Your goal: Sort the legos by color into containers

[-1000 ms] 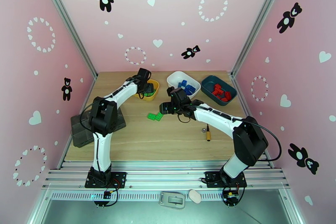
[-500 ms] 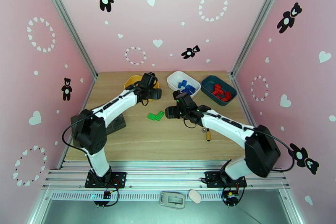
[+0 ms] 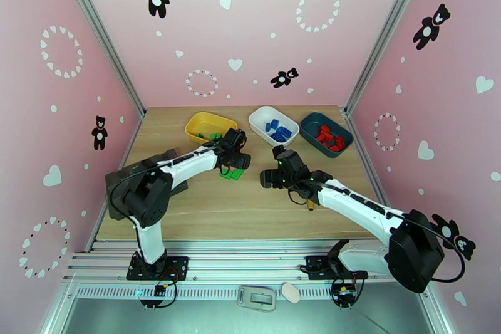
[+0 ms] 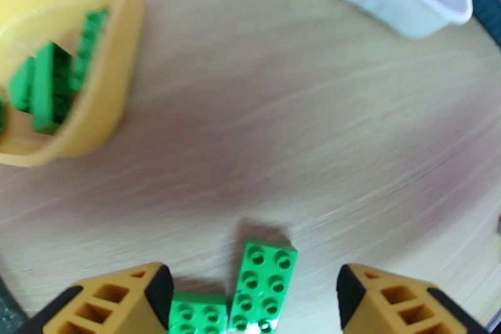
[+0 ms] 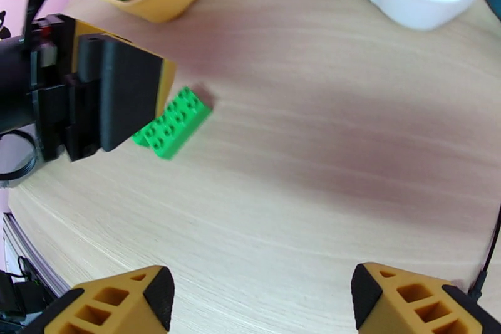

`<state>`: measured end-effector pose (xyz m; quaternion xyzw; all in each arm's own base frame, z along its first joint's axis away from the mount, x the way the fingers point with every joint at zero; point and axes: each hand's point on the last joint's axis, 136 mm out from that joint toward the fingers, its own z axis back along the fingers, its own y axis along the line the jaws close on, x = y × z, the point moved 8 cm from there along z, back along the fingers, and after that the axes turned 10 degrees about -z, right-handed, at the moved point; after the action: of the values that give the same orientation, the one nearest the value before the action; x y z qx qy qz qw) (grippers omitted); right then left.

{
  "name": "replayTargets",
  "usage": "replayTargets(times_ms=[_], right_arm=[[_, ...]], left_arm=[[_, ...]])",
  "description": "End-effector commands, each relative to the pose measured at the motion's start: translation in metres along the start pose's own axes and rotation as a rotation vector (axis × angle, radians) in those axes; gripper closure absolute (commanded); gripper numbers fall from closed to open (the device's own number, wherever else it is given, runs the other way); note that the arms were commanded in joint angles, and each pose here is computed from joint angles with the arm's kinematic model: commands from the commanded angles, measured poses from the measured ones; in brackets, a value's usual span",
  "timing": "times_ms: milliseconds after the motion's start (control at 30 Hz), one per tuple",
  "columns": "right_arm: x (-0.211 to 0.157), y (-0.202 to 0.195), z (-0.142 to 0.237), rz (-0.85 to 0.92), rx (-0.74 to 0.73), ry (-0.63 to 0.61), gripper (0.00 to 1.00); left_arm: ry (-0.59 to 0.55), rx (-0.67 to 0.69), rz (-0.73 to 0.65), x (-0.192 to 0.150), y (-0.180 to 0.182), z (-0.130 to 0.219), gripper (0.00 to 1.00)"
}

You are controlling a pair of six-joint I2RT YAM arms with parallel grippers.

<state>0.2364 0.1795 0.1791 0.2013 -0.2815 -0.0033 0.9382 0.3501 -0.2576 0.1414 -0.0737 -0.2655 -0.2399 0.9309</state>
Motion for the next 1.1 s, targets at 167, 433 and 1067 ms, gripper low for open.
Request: replayTargets(times_ms=[167,433,1067], right_arm=[[-0.013,-0.008,-0.003,-0.033,0.006,0.014,0.20],[-0.012,-0.009,-0.002,-0.037,0.003,0.005,0.21],[-0.008,0.002,-0.015,-0.051,0.067,0.016,0.21]], left_arm=[[0.065,-0.012,-0.026,-0.019,-0.012,-0.033,0.32],[0.109,0.009,-0.036,-0.035,-0.016,-0.049,0.41],[0.016,0.007,-0.002,-0.016,-0.021,-0.005,0.63]])
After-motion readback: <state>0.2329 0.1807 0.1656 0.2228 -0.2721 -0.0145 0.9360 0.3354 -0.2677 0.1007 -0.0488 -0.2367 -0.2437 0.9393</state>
